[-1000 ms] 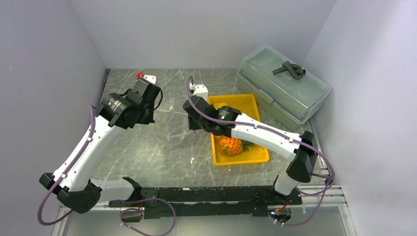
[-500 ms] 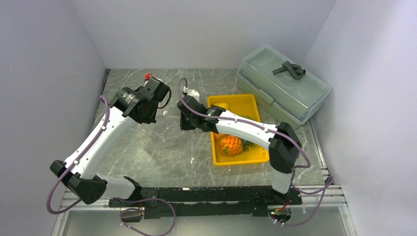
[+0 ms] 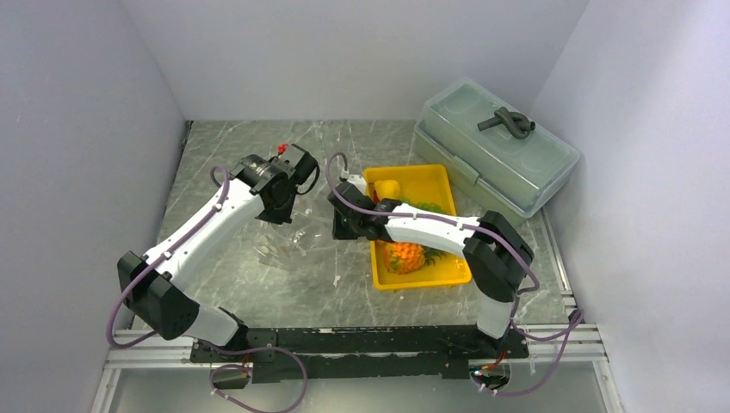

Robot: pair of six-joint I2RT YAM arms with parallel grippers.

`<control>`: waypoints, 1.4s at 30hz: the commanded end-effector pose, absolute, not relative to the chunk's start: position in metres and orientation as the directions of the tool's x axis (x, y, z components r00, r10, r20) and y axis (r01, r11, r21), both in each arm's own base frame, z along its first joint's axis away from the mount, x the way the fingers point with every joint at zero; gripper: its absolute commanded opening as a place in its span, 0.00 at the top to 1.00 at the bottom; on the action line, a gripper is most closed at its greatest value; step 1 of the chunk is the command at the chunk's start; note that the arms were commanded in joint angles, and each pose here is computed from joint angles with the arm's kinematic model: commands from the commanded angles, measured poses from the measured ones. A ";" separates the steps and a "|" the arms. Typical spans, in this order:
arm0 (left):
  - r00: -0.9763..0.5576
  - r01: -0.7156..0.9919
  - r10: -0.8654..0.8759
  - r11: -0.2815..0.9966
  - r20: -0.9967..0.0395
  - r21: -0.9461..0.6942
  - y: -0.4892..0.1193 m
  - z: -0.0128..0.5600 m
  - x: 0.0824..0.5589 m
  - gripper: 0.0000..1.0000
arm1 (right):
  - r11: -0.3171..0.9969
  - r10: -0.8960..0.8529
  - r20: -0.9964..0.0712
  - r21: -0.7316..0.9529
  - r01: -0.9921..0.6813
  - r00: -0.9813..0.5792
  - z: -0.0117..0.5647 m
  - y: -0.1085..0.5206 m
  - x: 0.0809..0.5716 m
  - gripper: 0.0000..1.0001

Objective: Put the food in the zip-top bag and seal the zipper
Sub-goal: Open the zipper of the food storage bag.

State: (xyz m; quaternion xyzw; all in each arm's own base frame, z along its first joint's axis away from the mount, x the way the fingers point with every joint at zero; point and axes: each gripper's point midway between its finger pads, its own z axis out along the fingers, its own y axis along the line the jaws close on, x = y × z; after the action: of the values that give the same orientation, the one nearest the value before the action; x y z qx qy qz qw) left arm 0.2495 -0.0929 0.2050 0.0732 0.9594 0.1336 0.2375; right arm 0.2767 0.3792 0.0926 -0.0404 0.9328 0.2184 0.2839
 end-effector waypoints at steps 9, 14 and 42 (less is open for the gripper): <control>-0.844 0.018 0.179 0.952 -0.505 0.307 -0.084 0.235 0.257 1.00 | 0.938 0.082 -0.557 0.323 -0.125 -0.826 0.095 0.335 0.277 1.00; -0.847 0.022 0.178 0.953 -0.500 0.302 -0.085 0.232 0.257 1.00 | 0.909 0.098 -0.577 0.383 -0.162 -0.811 0.125 0.348 0.281 0.83; -0.852 0.027 0.184 0.950 -0.490 0.310 -0.083 0.227 0.255 1.00 | 0.892 0.125 -0.748 0.372 -0.257 -0.652 0.246 0.278 0.248 0.38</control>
State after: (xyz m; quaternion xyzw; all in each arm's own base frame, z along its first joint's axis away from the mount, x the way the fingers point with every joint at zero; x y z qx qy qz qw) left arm 0.2552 -0.0900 0.2165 0.0658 0.9557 0.1432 0.2485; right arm 0.2554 0.3150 0.2483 -0.0376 0.8737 0.2804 0.3959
